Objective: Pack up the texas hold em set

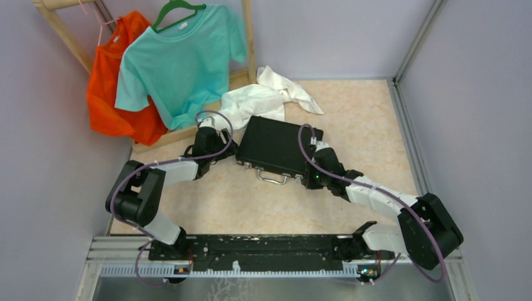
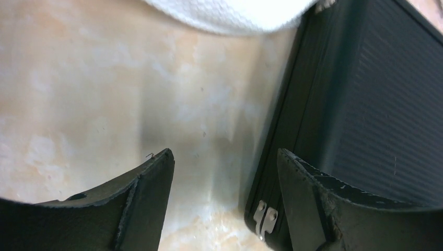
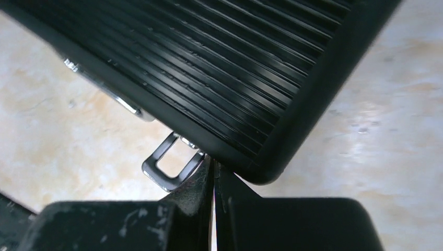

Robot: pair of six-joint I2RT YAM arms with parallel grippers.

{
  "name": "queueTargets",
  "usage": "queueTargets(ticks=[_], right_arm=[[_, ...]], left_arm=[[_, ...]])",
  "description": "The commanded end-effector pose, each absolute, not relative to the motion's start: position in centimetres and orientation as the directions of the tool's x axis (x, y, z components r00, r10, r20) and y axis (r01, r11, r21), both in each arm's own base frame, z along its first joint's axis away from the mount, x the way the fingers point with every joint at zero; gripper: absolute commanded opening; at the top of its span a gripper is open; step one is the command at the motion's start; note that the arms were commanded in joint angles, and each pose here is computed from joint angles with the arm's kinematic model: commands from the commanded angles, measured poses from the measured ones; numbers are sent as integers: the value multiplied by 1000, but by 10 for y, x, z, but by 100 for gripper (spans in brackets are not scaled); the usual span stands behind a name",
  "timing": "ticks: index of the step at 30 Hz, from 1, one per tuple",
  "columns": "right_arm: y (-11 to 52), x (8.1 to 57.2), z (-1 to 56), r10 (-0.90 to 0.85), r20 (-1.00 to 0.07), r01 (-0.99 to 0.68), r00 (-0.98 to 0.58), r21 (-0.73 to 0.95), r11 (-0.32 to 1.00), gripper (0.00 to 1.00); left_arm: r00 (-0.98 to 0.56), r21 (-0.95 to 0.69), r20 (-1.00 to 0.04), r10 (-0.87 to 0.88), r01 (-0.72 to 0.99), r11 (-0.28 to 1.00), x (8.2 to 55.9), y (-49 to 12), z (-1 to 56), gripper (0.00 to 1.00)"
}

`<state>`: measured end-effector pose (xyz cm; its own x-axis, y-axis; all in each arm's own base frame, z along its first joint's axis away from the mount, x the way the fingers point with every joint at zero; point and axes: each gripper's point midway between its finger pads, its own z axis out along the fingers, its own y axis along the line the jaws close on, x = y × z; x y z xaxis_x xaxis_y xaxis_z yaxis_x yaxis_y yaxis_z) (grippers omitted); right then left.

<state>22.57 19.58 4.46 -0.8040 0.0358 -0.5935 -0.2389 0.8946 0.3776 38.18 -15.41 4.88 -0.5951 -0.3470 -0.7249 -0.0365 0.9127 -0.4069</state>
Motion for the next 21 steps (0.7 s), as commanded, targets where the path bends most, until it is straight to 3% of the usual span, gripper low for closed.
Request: queueTargets(ticks=[1, 15, 21], right_arm=[[184, 291, 93, 109, -741, -218, -662, 329, 919, 0], [174, 311, 119, 83, -784, -236, -615, 283, 930, 0], [176, 298, 136, 72, -789, -284, -610, 303, 910, 0]], left_arm=[[-732, -460, -628, -264, 76, 884, 327, -197, 27, 78], [-714, -466, -678, -173, 236, 853, 288, -251, 55, 78], [-684, -387, -707, -178, 164, 907, 286, -226, 58, 80]])
